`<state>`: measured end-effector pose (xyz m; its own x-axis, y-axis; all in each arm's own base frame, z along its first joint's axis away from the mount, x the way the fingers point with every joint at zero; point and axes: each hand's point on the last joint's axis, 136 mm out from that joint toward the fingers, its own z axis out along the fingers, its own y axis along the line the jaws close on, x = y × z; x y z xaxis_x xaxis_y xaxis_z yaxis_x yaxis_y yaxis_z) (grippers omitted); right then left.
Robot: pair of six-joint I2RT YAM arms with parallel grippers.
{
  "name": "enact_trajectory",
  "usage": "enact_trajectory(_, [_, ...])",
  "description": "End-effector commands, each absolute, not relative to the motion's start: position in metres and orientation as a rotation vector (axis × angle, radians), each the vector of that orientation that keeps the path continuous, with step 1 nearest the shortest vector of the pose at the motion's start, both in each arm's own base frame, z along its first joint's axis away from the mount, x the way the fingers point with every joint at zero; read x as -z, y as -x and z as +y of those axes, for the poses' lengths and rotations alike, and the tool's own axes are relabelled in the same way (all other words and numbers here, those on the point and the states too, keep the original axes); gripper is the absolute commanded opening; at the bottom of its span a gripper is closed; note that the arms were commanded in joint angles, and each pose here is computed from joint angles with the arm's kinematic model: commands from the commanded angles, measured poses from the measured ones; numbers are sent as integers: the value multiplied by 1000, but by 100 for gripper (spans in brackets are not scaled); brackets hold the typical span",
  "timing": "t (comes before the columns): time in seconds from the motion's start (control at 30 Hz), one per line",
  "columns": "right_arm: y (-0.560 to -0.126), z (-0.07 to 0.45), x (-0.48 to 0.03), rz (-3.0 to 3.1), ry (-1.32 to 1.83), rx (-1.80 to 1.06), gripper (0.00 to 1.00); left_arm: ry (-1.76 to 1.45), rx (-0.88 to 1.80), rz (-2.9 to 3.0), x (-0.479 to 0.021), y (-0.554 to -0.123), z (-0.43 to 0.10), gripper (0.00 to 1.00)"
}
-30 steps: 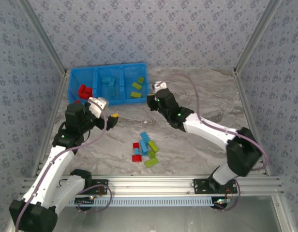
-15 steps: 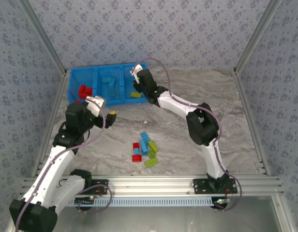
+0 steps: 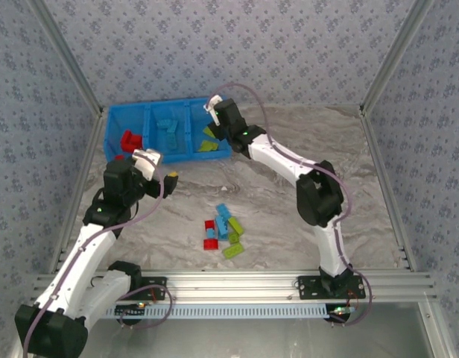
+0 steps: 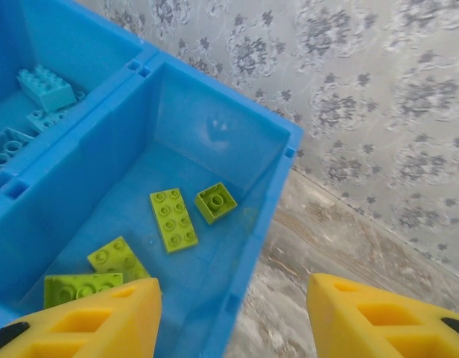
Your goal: Sort the legos into containers by color
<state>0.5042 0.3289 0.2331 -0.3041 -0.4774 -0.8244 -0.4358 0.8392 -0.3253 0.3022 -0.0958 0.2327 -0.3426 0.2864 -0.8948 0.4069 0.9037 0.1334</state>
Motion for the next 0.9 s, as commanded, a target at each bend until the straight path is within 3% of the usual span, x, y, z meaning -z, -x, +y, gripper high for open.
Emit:
enact_trajectory(0.0, [-459,298,-305,1912,590,-29,58,-467,98,1960,-235,-309,-90,99])
enact_trajectory(0.27, [-310,251,-289,2176,749,-369,73,-62,30,2238,-239,-312,-71,93])
enact_trajectory(0.43, [-241,223,-257,2359,689,-521,82,124,269,2414,-233,-282,-117,86])
enact_trajectory(0.67, [-224,198,-226,2476,578,-505,87,71,679,2607,-179,-222,-241,81])
enact_trajectory(0.87, [-238,187,-224,2489,472,-518,88,-20,546,2810,-119,-192,-275,74])
